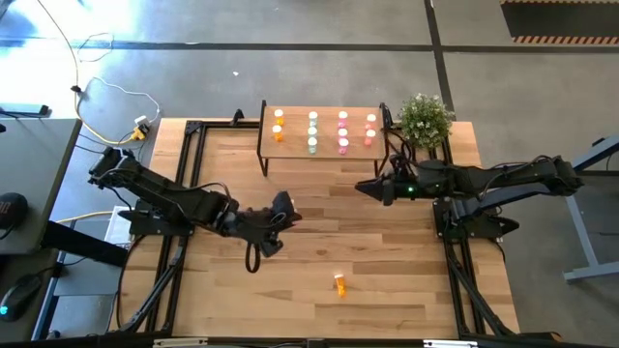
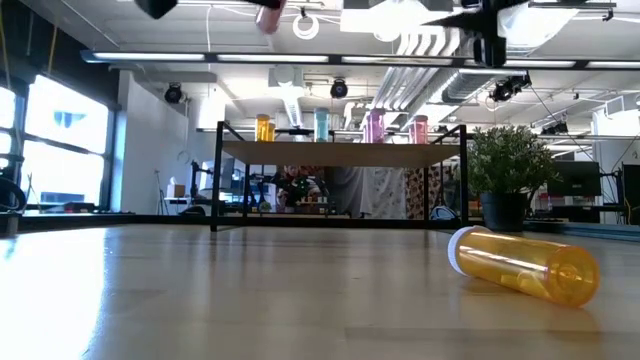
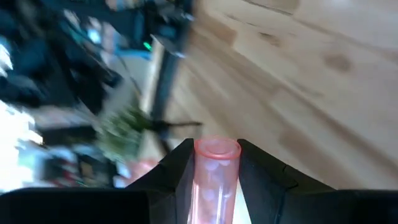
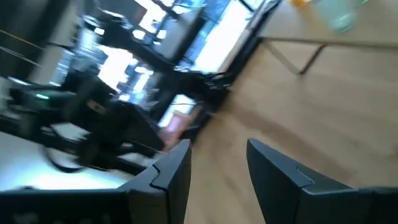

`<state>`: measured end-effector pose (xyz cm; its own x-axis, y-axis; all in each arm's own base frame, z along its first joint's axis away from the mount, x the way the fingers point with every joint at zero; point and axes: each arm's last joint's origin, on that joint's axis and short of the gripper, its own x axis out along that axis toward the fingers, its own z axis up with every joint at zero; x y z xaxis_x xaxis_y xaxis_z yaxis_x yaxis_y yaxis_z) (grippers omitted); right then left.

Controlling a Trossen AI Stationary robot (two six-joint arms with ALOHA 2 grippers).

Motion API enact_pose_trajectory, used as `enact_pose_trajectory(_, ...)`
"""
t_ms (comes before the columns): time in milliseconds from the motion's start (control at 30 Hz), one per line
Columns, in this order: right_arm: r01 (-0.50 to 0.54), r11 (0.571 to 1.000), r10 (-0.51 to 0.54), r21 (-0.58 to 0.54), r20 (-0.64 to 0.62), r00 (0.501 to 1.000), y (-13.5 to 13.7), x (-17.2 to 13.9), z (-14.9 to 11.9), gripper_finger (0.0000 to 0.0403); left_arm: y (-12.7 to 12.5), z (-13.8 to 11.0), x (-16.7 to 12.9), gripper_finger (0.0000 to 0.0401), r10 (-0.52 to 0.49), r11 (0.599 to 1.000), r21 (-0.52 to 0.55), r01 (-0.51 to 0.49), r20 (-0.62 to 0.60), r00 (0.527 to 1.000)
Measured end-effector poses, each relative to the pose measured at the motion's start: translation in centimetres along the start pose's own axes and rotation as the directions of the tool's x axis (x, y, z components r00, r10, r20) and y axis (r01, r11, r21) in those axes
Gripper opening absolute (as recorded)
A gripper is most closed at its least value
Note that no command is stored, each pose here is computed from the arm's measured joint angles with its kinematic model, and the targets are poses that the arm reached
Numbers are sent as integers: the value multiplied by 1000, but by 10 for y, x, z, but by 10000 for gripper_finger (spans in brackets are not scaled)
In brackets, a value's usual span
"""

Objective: Pick and place medicine bottles onto shelf by color
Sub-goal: Put the pink pill bottle aligned with the other pink pill bottles

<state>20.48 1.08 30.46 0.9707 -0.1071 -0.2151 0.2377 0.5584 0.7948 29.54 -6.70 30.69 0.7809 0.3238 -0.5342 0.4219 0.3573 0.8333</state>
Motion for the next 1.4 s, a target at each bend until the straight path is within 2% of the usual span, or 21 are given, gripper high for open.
enact_pose_trajectory(167,-104,990,103,96,14,995,8,4,3,147,9,5,-1,103,90,977,189,-95,37,995)
enact_pose_trajectory(333,-229,967,222,110,76,972,18,13,7,149,16,4,1,103,136,945,294,-143,43,990)
enact_pose_trajectory(500,-339,932,326,127,114,939,18,26,18,176,22,2,2,103,179,902,393,-181,40,983)
enact_pose_trajectory(667,-364,922,360,129,55,931,10,36,24,202,28,4,2,103,226,876,421,-234,70,972)
enact_pose_trajectory(767,-382,916,384,128,2,923,6,43,24,204,30,7,3,103,249,862,432,-266,97,964)
enact_pose_trajectory(1000,-431,892,442,139,-66,894,2,60,18,204,26,16,23,103,258,856,427,-290,133,957)
enact_pose_trajectory(1167,-412,899,429,148,-107,897,-3,69,13,204,24,20,39,103,281,836,453,-311,132,950)
enact_pose_trajectory(1400,-408,900,431,156,-161,888,-7,73,10,204,28,18,49,103,295,836,426,-345,179,938)
